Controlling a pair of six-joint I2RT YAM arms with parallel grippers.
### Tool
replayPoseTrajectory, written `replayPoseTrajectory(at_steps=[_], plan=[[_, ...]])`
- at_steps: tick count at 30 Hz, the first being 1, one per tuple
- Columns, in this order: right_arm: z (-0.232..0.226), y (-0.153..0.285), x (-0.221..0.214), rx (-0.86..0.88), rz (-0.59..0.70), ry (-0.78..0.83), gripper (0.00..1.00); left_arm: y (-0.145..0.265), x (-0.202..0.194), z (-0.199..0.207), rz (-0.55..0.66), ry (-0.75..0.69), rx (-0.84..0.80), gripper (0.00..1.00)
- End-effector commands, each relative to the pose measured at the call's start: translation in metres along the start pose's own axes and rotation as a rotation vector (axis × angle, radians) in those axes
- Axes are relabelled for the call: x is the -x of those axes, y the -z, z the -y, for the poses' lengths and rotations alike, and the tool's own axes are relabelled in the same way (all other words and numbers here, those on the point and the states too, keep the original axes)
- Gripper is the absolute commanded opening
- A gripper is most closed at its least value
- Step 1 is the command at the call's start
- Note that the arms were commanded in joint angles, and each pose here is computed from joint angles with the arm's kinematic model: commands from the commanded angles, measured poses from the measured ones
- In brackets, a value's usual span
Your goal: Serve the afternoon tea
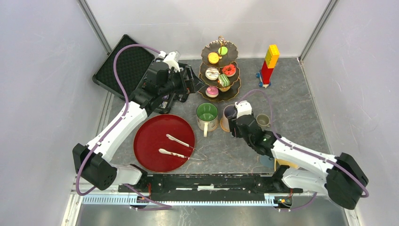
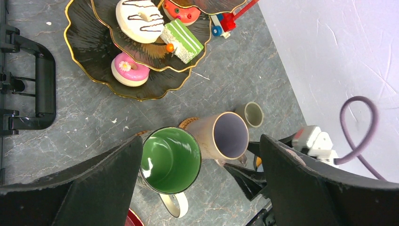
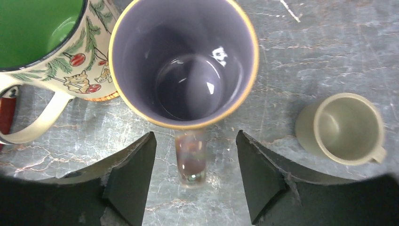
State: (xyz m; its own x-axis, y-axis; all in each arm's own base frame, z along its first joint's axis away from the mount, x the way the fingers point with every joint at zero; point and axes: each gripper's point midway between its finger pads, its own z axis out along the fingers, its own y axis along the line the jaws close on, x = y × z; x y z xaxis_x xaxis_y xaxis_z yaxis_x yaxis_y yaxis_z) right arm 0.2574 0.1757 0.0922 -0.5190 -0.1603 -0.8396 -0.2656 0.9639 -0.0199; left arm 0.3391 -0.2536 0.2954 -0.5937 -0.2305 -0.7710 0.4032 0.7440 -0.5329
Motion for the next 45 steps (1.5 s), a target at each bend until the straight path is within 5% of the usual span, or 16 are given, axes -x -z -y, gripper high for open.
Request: replayPoseTrajectory(at_steps=[1, 8, 13, 26, 34, 45], plan=[[0.015, 0.027, 0.030, -0.059, 0.038, -0.058, 0.76, 0.007, 0.017, 0.014, 0.057, 0.007, -0.045, 1.00], [0.067, 0.075, 0.007, -0.299, -0.109, -0.134, 0.97, 0.009, 0.018, 0.016, 0.058, 0.010, -0.055, 1.00], [0.117, 0.113, -0.025, -0.568, -0.195, -0.227, 0.98, 0.012, 0.020, 0.020, 0.066, 0.016, -0.070, 1.00], [0.214, 0.136, -0.055, -0.894, -0.119, -0.695, 0.98, 0.016, 0.023, 0.020, 0.088, 0.006, -0.064, 1.00], [0.228, 0.193, -0.068, -1.056, -0.098, -0.906, 0.98, 0.016, 0.020, 0.024, 0.081, 0.007, -0.081, 1.00], [0.192, 0.170, -0.122, -0.941, -0.187, -1.041, 0.98, 0.023, 0.024, 0.034, 0.096, 0.003, -0.110, 1.00]])
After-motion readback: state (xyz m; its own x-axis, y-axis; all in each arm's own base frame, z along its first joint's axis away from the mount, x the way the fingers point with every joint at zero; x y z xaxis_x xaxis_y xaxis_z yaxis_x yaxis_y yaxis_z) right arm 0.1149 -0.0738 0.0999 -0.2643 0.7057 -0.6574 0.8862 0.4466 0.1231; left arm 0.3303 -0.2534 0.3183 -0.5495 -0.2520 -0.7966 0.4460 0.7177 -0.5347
